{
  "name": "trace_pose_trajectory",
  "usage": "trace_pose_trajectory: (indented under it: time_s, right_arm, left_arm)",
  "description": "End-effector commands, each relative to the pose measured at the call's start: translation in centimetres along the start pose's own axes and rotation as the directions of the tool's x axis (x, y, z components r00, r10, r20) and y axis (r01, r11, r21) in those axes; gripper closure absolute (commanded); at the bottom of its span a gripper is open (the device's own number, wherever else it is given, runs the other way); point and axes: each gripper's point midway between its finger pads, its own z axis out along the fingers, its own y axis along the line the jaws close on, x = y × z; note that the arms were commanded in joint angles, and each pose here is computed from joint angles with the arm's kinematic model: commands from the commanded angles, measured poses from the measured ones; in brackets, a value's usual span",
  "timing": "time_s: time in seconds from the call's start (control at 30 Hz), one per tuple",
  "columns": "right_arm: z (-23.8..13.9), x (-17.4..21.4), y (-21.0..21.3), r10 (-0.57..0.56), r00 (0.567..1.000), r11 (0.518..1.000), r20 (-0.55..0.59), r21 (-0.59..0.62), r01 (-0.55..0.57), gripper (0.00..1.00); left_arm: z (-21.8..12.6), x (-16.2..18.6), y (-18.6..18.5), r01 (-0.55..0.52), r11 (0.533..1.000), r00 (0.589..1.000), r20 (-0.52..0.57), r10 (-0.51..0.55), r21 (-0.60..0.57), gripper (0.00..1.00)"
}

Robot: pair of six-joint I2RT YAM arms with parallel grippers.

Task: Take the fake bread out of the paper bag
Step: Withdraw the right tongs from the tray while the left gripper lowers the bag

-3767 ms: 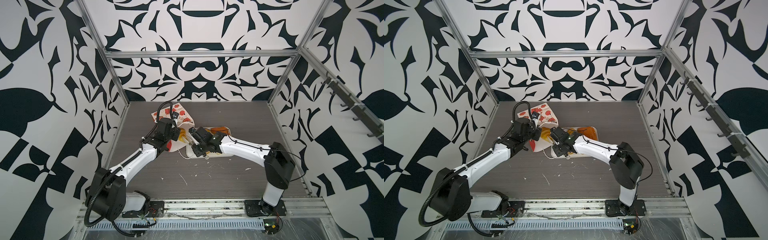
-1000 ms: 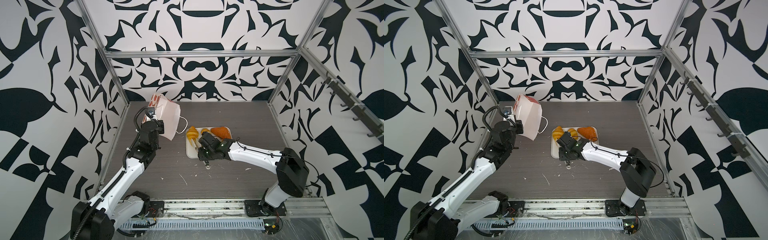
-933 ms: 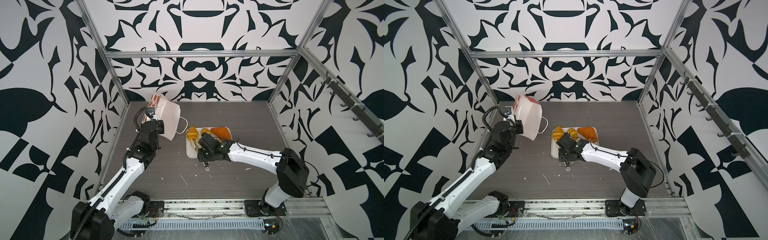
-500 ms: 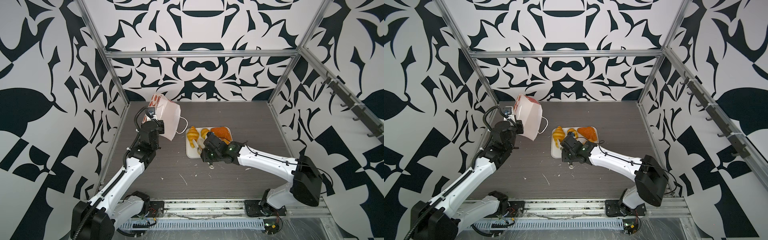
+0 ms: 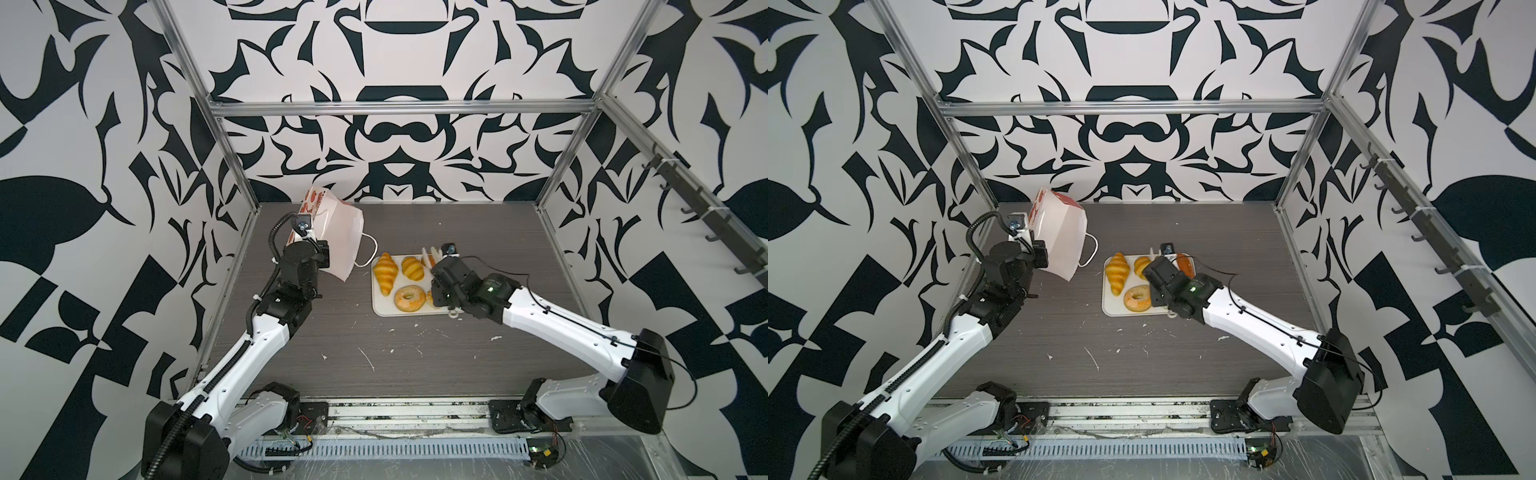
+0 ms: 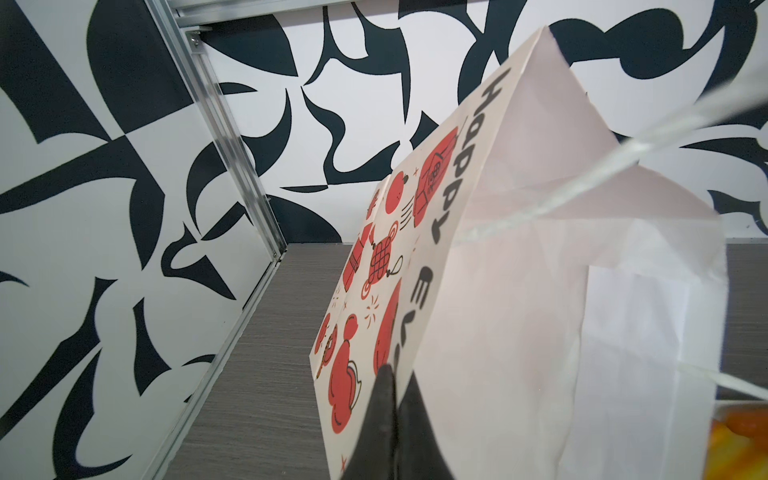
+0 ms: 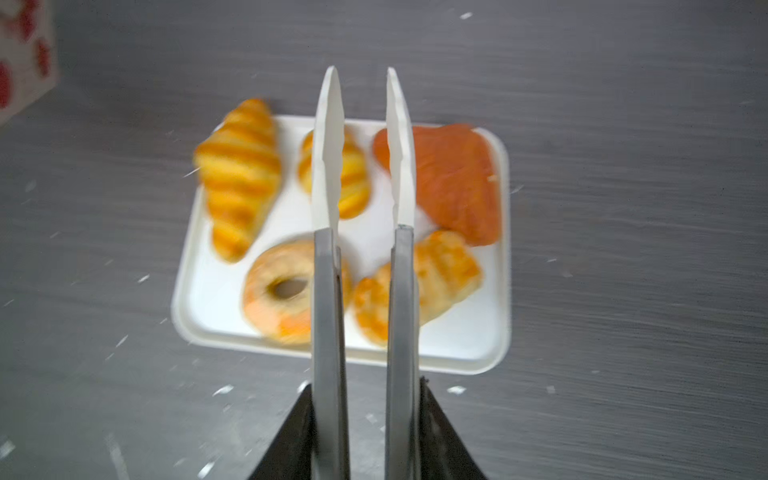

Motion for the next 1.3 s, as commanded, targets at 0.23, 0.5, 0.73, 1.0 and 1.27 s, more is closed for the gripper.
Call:
trace_pose_trajectory:
  time_s: [0.23,0.5,0.73,1.0,1.27]
  right_arm:
    - [6.9,-2.6,-14.4,0.072,0.996,0.95,-0.05,0.307,-0.054,0.61]
    - [14.1,0.2,-20.9,0.215,0.961,0.898,-0.176,0.423,-0.123,0.59]
    - [15.8,-0.2,-23.6,0.269,0.938,0.865,-0.218,0.484,-0.136,0.58]
    - [16.2,0.9,-24.0,0.345,0.91,0.874,-0.231,0.434,-0.221,0.53]
    - [14.6,0.1,-22.8,0.401,0.908,0.871,-0.12,0.355,-0.338,0.39]
  left_arm:
    - [-0.7,-2.6,-0.4,0.074,0.996,0.996,0.049,-0.077,0.051,1.0]
    - [-1.2,-2.5,-0.6,0.09,0.993,0.994,0.049,-0.093,0.077,1.0]
    - [-1.3,-2.0,-1.5,0.127,0.984,0.991,0.036,-0.132,0.129,1.0]
    - [-0.8,-2.1,-2.8,0.145,0.972,0.989,0.013,-0.15,0.185,1.0]
    - [-1.5,-2.8,-3.2,0.181,0.958,0.983,0.001,-0.186,0.222,1.0]
